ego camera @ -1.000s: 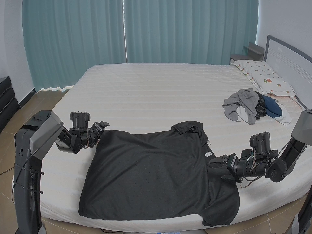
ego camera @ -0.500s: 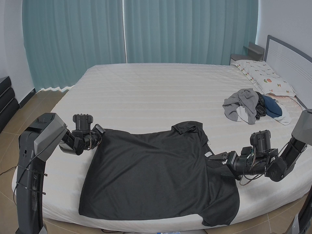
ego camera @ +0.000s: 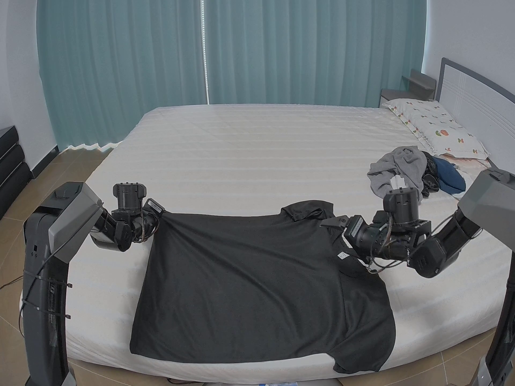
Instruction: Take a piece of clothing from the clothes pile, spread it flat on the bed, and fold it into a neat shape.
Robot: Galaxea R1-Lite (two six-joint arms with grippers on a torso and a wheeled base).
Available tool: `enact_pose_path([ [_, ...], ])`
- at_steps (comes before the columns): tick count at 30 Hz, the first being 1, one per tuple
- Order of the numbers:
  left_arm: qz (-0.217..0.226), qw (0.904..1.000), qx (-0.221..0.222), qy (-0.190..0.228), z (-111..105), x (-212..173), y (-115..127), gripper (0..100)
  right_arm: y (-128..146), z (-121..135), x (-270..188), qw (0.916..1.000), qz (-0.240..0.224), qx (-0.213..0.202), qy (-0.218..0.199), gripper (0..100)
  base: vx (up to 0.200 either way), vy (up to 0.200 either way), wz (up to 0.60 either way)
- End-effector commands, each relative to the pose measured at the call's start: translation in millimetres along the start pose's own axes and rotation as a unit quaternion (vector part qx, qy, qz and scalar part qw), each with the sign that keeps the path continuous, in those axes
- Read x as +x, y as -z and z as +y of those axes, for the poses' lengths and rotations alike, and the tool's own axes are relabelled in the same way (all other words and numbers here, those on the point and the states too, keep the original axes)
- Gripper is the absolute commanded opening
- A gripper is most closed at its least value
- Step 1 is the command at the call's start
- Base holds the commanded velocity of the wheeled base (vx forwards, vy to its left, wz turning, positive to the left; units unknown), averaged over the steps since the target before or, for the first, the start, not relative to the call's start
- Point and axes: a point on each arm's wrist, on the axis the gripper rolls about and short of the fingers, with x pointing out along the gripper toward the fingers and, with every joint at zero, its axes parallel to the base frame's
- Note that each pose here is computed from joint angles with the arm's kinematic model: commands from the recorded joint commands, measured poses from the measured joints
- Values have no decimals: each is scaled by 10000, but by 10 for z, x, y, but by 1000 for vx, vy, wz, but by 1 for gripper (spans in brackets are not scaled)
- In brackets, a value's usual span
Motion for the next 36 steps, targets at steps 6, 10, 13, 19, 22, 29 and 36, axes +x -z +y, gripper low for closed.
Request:
enact_pose_path([
  [6, 35, 9999, -114, -27, 32, -40, -31, 0, 97, -12, 1093, 9970, -200, -362, 662, 100, 0, 0, 0],
  [10, 79, 9999, -110, -81, 68, -30, 2, 0, 53, -71, 1307, 9940, -283, -590, 879, 100, 0, 0, 0],
  [13, 100, 9998, -110, -113, 88, -29, 16, 0, -36, -84, 1475, 9923, -447, -606, 980, 100, 0, 0, 0],
  [19, 105, 9998, -94, -109, 80, -30, 28, 0, -153, -137, 1682, 9914, -550, -574, 1041, 100, 0, 0, 0],
  [22, 105, 9998, -94, -109, 80, -30, 28, 0, -161, -240, 1745, 9896, -607, -596, 1162, 100, 0, 0, 0],
  [29, 114, 9998, -91, -112, 80, -30, 36, 0, -309, -276, 1773, 9880, -1098, -833, 701, 100, 0, 0, 0],
  [36, 114, 9998, -83, -112, 82, -26, 37, 0, -600, -187, 1704, 9696, -2074, -1272, -258, 100, 0, 0, 0],
])
